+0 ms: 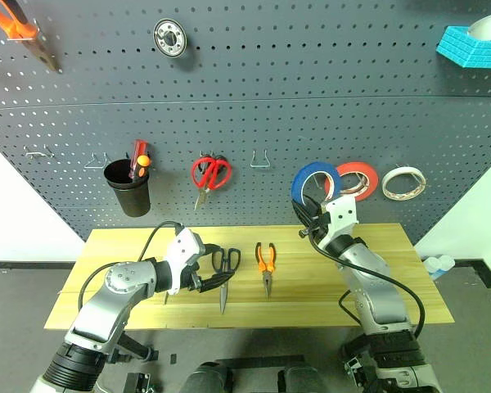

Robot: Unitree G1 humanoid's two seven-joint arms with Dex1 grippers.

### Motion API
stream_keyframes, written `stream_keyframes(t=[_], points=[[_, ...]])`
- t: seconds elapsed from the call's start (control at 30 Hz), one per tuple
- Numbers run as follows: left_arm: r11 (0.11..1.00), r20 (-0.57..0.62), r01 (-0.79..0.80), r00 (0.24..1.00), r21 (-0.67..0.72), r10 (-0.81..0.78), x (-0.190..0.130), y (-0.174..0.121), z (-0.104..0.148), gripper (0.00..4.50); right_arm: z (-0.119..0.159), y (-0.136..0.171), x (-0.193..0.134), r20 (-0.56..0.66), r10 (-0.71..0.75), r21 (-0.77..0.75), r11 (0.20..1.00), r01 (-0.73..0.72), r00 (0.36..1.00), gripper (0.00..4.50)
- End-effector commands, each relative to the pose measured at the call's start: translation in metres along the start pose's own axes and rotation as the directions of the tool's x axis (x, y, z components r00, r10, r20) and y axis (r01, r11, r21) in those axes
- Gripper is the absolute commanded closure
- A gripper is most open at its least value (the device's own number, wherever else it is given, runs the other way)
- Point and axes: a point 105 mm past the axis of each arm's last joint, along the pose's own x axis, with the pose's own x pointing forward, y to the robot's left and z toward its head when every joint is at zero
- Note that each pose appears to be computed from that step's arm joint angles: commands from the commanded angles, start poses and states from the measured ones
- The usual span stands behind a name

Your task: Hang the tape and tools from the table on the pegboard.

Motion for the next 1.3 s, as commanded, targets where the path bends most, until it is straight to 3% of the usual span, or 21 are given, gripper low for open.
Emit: stream_keyframes(t=[0.03,0.17,0.3,0.73,1.3], points=[[1.0,0.12,-0.016,0.993,0.016,0.014,-0.009,0.002,0.024,0.65,0.017,0.001,0.008,0.071,0.006,-0.024,1.0,-0.004,0.997,3.83],[1.0,0.286,-0.031,0.958,-0.003,0.031,-0.02,-0.002,0.044,0.65,0.014,-0.002,0.01,0.057,0.009,-0.03,1.0,-0.007,0.998,3.83],[0.998,0.346,-0.055,0.936,-0.04,0.066,-0.028,-0.002,0.047,0.65,0.01,-0.005,0.01,0.045,0.008,-0.034,0.999,-0.007,0.999,3.83],[0.993,0.426,-0.073,0.899,-0.089,0.104,-0.034,-0.001,0.052,0.65,0.005,-0.013,0.016,0.029,-0.001,-0.046,0.999,0.002,1.0,3.83],[0.994,0.429,-0.056,0.899,-0.095,0.091,-0.035,-0.004,0.052,0.65,-0.004,-0.021,0.033,0.023,-0.028,-0.052,0.998,0.029,0.999,3.83]])
